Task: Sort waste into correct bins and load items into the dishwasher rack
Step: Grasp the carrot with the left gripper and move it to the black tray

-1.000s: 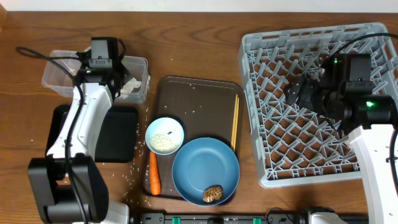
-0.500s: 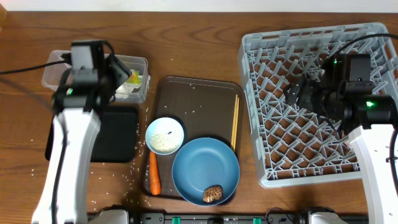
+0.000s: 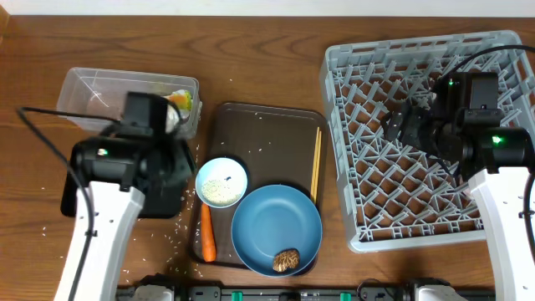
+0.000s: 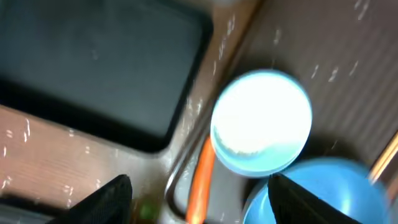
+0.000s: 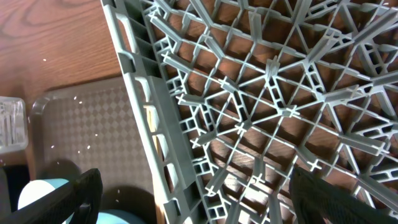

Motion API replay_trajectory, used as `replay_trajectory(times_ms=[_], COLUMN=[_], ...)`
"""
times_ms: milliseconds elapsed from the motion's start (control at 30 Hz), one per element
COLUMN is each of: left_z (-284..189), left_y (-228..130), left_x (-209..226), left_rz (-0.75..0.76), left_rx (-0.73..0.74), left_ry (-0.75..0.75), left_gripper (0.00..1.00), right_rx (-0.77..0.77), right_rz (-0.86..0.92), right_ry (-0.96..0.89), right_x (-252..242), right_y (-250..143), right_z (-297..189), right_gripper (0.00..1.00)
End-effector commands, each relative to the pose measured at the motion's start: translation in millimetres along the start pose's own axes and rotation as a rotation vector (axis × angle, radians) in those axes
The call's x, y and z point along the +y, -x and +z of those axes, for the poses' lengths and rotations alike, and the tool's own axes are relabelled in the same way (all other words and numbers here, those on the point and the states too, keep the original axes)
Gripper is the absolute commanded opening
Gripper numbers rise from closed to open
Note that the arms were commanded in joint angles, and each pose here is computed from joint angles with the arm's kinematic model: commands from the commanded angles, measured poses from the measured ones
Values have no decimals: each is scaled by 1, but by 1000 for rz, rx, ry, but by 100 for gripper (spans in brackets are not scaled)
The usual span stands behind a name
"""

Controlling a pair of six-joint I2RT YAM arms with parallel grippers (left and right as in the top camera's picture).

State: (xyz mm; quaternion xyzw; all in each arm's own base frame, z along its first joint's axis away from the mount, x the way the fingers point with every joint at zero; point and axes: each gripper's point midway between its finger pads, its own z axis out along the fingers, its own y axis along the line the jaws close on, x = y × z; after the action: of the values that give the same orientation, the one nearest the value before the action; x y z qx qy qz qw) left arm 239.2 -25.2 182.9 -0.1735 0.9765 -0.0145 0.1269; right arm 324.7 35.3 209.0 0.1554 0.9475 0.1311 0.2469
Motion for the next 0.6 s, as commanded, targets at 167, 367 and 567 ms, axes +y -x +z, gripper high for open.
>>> replay_trajectory(times_ms=[167, 367, 567], left_z=[61, 103, 127], left_y=[-97, -123, -139], left_x=[-13, -2, -15], left_rz=[124, 88, 139], left_rx=[299, 325, 350], left_ry=[12, 36, -79], left_gripper=[71, 70, 68], right_rx=[4, 5, 0], right_rz=[2, 1, 1], right_ry=[-3, -3, -1], right_x=[2, 2, 2], right_y=[-1, -1, 0], right_z=[1, 1, 1], right_gripper=[90, 90, 90])
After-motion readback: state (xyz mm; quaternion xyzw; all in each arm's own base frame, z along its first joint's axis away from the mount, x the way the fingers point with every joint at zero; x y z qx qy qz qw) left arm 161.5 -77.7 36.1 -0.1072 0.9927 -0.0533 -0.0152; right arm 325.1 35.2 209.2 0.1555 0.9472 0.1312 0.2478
